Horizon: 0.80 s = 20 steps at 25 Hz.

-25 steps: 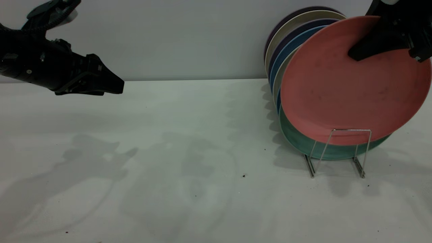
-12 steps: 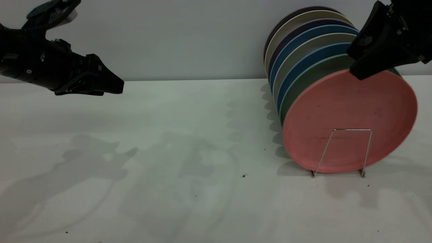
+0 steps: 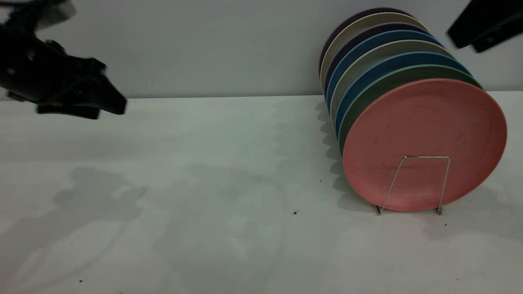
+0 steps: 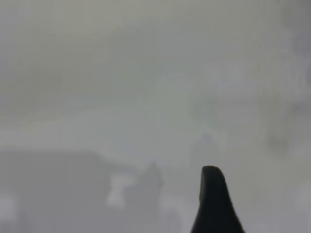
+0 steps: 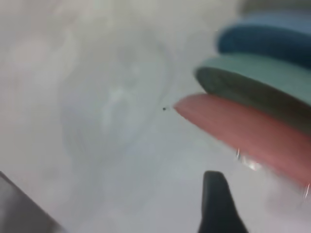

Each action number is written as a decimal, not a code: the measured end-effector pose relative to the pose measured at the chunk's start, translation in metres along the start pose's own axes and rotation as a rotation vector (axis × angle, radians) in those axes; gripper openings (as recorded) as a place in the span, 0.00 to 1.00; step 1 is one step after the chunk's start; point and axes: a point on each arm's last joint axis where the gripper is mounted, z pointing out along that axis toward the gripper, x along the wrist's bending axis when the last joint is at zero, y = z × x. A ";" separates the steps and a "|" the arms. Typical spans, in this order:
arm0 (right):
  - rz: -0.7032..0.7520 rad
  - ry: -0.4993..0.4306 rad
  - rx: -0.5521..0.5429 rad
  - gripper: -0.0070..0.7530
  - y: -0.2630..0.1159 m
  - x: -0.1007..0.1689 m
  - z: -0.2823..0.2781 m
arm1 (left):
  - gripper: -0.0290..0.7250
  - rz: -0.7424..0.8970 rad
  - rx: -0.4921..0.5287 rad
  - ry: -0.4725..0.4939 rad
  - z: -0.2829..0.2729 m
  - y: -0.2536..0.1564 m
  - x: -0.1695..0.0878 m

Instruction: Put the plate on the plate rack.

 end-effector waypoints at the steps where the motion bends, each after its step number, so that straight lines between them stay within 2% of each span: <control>1: 0.059 -0.016 0.027 0.63 -0.003 -0.004 -0.002 | 0.71 0.000 0.042 0.006 -0.008 -0.001 0.002; 4: 0.122 -0.084 0.121 0.62 -0.013 -0.011 -0.004 | 0.67 -0.063 0.226 0.067 -0.031 -0.001 0.009; 7: 0.145 -0.149 0.219 0.62 -0.022 -0.015 -0.007 | 0.63 -0.090 0.426 0.258 -0.055 0.002 0.021; 9: 0.152 -0.185 0.266 0.62 -0.027 -0.015 -0.012 | 0.62 -0.088 0.487 0.396 -0.074 0.006 0.027; 11: 0.144 -0.223 0.296 0.62 -0.030 -0.013 -0.020 | 0.62 -0.098 0.475 0.464 -0.094 0.009 0.024; 14: 0.128 -0.270 0.283 0.62 -0.031 0.000 -0.042 | 0.62 -0.092 0.401 0.486 -0.129 0.013 0.008; 20: 0.065 -0.296 0.146 0.62 -0.043 0.046 -0.099 | 0.62 -0.045 0.259 0.416 -0.193 -0.010 -0.035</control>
